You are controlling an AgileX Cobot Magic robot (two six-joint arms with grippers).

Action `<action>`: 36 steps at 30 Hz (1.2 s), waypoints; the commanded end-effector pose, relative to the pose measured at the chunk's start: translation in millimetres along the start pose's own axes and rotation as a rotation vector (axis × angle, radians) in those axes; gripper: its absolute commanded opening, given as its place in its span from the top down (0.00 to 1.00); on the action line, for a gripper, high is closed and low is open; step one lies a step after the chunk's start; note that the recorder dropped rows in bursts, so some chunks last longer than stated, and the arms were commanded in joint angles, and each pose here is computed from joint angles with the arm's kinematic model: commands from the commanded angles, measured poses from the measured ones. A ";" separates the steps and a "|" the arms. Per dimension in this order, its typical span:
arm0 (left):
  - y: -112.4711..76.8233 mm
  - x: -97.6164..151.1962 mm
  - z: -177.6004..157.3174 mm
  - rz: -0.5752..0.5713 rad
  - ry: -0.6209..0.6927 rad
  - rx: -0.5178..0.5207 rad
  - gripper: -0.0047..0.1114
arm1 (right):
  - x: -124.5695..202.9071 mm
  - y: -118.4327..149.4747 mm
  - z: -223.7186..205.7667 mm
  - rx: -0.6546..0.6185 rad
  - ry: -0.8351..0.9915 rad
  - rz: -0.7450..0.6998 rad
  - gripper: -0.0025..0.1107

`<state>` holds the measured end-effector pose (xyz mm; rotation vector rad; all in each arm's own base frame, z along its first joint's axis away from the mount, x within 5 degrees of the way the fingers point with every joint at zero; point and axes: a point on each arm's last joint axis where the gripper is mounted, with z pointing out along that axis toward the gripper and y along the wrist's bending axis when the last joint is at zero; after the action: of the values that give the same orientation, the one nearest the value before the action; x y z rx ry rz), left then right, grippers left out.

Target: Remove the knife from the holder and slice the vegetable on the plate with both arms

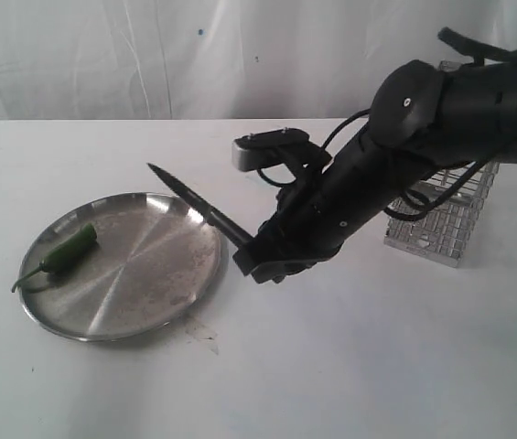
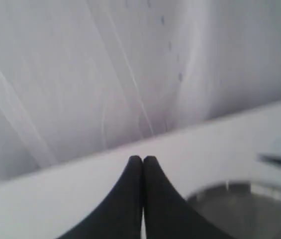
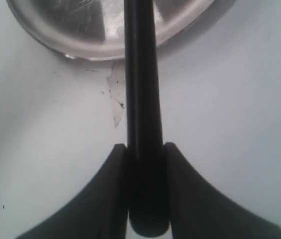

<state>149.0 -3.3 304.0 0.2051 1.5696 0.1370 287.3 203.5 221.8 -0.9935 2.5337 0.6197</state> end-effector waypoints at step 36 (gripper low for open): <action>-50.3 142.0 204.1 0.388 1.039 0.483 0.53 | -1.2 -38.1 -18.3 0.035 -0.086 0.196 0.98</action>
<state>350.4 -33.9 153.4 1.0007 2.4856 0.2127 311.7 169.5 224.4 -0.7304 2.5813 0.6250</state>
